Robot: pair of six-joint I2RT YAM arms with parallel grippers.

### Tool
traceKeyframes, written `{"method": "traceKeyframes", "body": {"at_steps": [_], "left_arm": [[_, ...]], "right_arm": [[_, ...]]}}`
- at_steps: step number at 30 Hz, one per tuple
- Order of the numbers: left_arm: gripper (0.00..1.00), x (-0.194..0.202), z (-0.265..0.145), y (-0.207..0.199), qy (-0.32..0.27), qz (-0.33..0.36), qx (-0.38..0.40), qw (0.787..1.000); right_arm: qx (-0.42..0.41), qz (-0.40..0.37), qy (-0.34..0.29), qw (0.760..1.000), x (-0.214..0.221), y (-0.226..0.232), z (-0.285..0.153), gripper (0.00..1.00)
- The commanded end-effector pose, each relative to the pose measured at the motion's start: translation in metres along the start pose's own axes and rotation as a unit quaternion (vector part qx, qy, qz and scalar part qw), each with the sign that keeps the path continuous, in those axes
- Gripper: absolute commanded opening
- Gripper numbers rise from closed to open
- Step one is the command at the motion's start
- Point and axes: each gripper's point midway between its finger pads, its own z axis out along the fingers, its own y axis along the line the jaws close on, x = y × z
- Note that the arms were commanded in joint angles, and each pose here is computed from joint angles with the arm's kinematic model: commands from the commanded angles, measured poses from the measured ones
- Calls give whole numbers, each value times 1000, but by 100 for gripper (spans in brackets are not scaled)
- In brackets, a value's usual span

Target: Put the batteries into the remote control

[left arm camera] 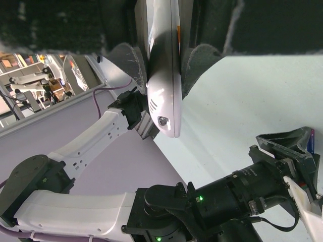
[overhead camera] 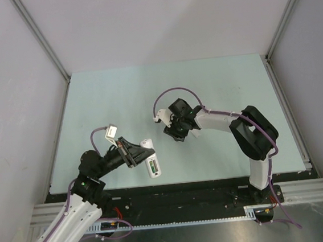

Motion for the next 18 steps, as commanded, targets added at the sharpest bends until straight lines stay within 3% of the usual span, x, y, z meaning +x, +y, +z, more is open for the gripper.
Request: {"method": "traceKeyframes", "body": {"at_steps": [1,7,18], "left_arm": [[0,-11,0,-15,-18,26,23,999],[0,-12,0,-15,-19,29,24,999],[0,-10,0,-13,-18,26,22,999]], "right_arm": [[15,18,-2,1000,-7,-8,-3,28],[27,25,0,999,-8,-11,-7,44],[45,24,-5,999,-12,-15,-10,59]]}}
